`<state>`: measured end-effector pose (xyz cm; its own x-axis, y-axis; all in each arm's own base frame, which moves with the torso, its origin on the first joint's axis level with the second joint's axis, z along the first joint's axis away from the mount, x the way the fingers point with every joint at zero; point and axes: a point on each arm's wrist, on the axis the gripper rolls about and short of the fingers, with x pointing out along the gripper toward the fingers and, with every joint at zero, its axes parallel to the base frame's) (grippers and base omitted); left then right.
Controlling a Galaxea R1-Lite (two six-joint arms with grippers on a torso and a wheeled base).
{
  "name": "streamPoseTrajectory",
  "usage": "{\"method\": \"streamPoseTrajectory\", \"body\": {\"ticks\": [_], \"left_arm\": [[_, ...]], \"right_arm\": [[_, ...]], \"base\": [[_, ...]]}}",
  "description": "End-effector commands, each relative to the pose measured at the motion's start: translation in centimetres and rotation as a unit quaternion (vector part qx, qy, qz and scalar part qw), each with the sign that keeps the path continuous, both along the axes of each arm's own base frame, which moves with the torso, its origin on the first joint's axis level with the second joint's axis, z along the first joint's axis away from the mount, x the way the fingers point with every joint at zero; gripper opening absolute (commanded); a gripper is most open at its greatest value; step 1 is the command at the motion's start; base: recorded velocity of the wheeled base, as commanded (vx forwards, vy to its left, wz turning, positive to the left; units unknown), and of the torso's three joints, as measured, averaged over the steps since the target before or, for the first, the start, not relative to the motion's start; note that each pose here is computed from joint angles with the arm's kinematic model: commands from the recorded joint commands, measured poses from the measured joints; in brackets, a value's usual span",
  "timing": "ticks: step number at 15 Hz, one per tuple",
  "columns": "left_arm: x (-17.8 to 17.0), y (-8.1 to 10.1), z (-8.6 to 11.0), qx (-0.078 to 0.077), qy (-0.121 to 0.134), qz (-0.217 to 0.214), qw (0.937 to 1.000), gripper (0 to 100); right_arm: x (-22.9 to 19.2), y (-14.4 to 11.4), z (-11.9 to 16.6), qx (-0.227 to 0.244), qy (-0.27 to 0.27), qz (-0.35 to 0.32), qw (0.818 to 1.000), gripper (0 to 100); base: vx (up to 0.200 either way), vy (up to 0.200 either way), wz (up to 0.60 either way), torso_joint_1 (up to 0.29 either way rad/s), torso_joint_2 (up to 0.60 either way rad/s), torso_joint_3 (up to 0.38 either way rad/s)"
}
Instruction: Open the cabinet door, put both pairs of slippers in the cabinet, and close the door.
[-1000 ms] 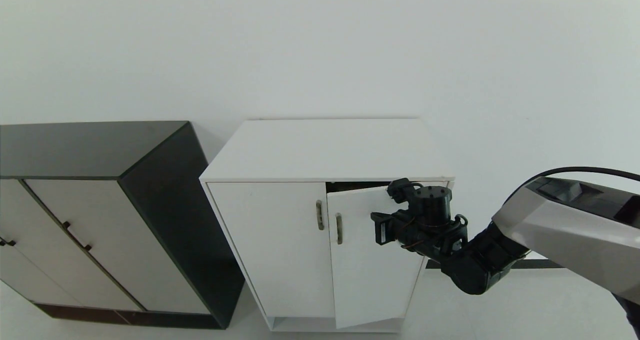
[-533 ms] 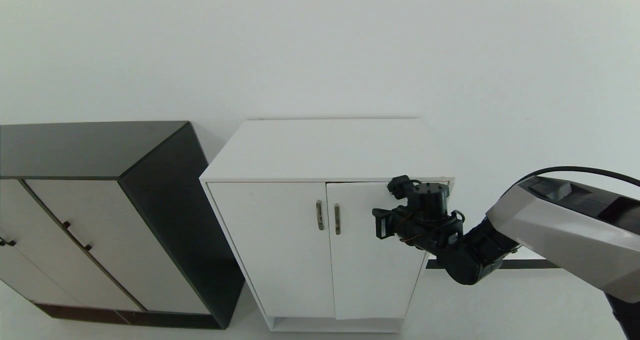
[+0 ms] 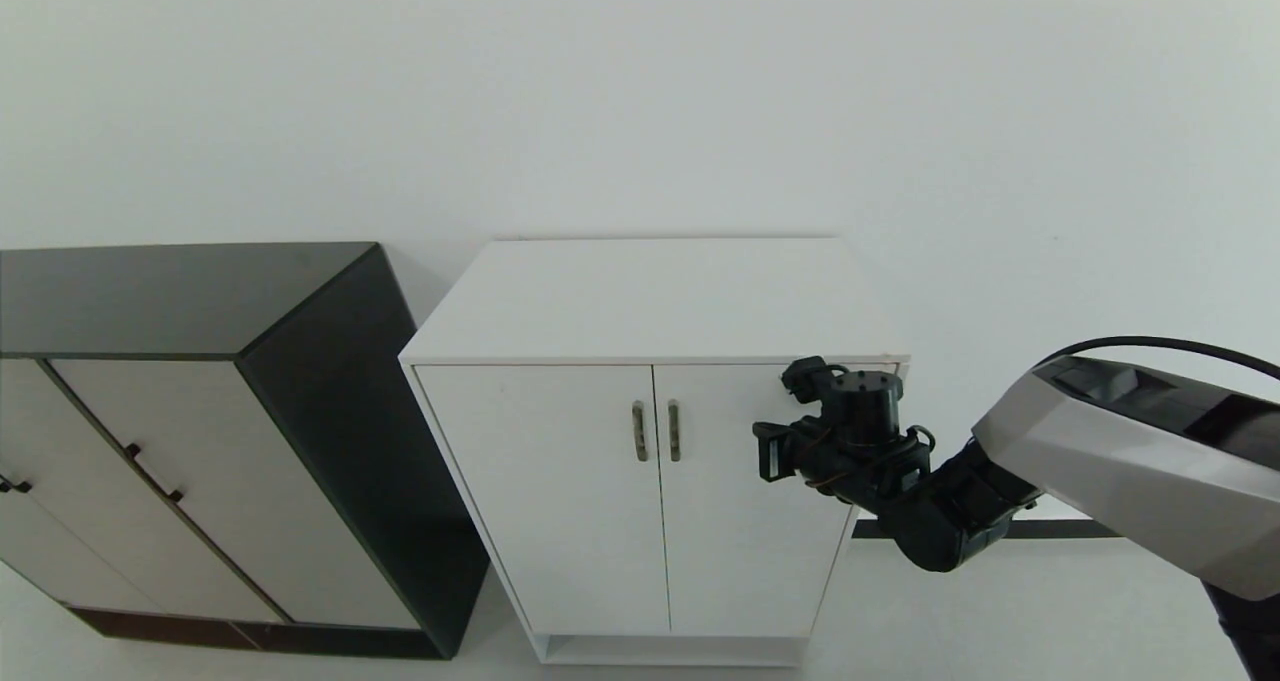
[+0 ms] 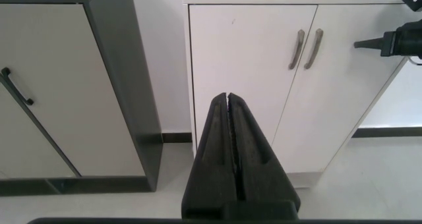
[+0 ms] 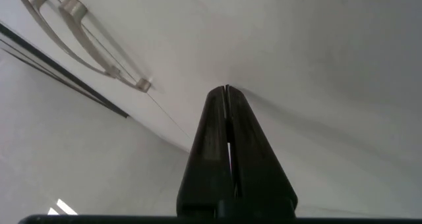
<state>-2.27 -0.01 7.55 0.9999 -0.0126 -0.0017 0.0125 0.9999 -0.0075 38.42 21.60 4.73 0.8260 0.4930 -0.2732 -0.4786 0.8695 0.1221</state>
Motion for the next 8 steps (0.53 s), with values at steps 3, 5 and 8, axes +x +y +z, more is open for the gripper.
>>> {"method": "streamPoseTrajectory", "body": {"ticks": [3,5,8], "left_arm": [[0.0,0.0,0.0,0.0,0.0,0.0,1.0,0],[0.0,0.0,0.0,0.0,0.0,0.0,1.0,0],[0.0,0.0,0.0,0.0,0.0,0.0,1.0,0]], "right_arm": [[-6.5,-1.4,3.6,0.005,-0.014,0.019,1.0,0],[-10.9,-3.3,5.4,0.01,-0.03,0.01,0.999,0],[-16.4,-7.6,6.6,-0.004,-0.028,-0.035,0.999,0]], "base": [[0.0,0.0,0.0,0.0,0.0,0.0],[0.0,0.0,0.0,0.0,0.0,0.0],[0.0,0.0,0.0,0.0,0.0,0.0]]}}
